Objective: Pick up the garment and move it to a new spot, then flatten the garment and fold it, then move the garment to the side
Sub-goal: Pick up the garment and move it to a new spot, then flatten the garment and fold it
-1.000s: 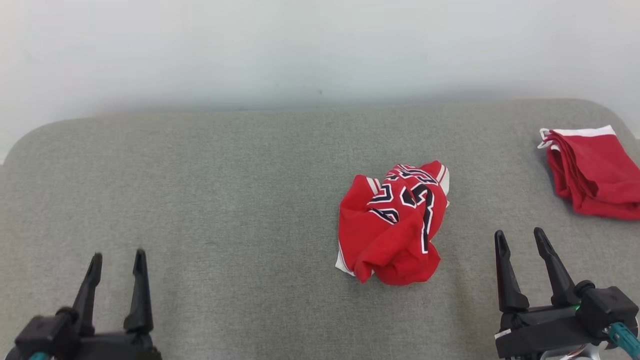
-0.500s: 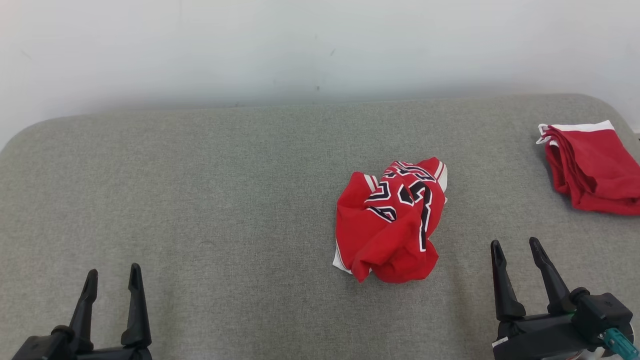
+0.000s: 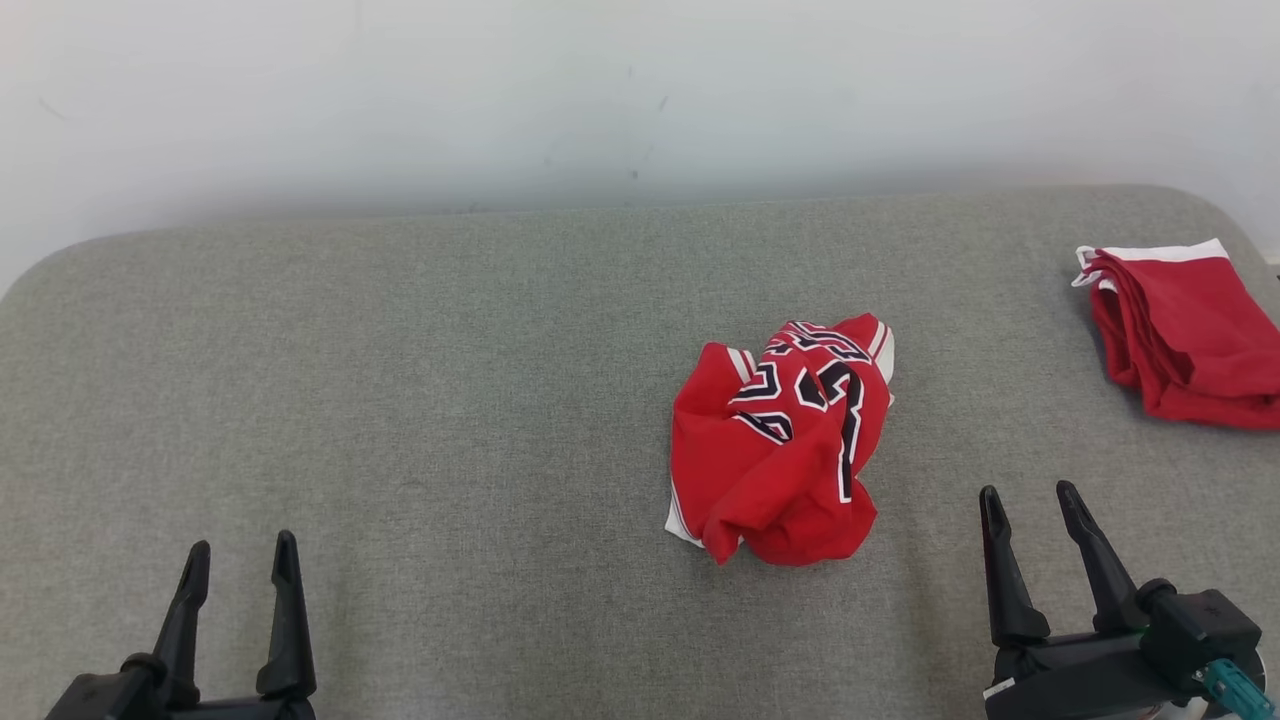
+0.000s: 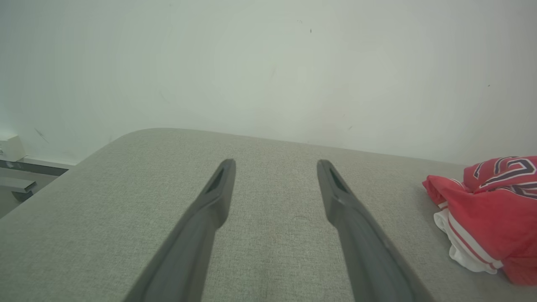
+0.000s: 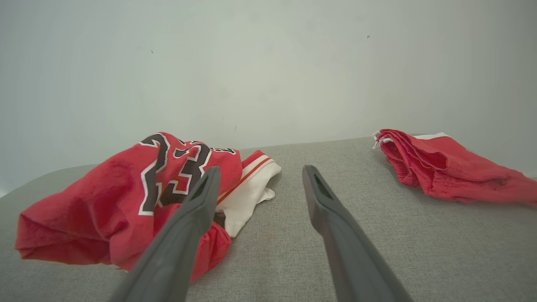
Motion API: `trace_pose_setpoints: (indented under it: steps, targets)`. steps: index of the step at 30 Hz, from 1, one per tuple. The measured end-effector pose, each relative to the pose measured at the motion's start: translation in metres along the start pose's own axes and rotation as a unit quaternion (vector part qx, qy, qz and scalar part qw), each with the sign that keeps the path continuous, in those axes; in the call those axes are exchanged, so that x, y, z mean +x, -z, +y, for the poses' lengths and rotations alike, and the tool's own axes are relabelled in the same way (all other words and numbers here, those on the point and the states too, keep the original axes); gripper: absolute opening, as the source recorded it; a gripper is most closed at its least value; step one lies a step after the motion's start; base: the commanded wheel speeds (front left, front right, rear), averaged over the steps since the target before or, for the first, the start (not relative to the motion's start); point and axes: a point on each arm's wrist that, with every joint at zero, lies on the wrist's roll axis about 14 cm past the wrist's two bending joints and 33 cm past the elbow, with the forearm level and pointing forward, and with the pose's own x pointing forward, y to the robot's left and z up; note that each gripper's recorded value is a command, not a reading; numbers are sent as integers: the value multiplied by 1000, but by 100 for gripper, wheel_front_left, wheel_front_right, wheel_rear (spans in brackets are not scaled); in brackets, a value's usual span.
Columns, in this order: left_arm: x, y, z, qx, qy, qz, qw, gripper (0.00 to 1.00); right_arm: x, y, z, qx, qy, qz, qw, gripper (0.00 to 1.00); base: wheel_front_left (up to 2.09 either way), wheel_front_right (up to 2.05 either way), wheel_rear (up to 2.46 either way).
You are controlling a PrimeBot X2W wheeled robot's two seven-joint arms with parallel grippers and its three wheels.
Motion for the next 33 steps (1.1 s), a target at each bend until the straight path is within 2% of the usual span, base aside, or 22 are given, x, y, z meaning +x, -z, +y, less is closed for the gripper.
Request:
trace_pose_setpoints:
  steps: [7,18,25,32,33]
  targets:
    - [-2,1,0,2,-1,1,1000,100,0,2,2,-1,-5,4,1000,100,0,0,0]
    - [-3,2,-1,3,-2,2,1000,100,25,26,28,-18,-64,48,997,100,0,0,0]
    - [-6,5,7,7,-15,7,1000,100,39,71,39,-24,-87,123,988,100,0,0,0]
    - [-10,5,18,10,-32,10,999,100,44,125,52,-16,-96,211,973,100,0,0,0]
    - [-11,5,19,11,-34,11,999,100,44,129,56,-12,-98,216,971,43,0,0,0]
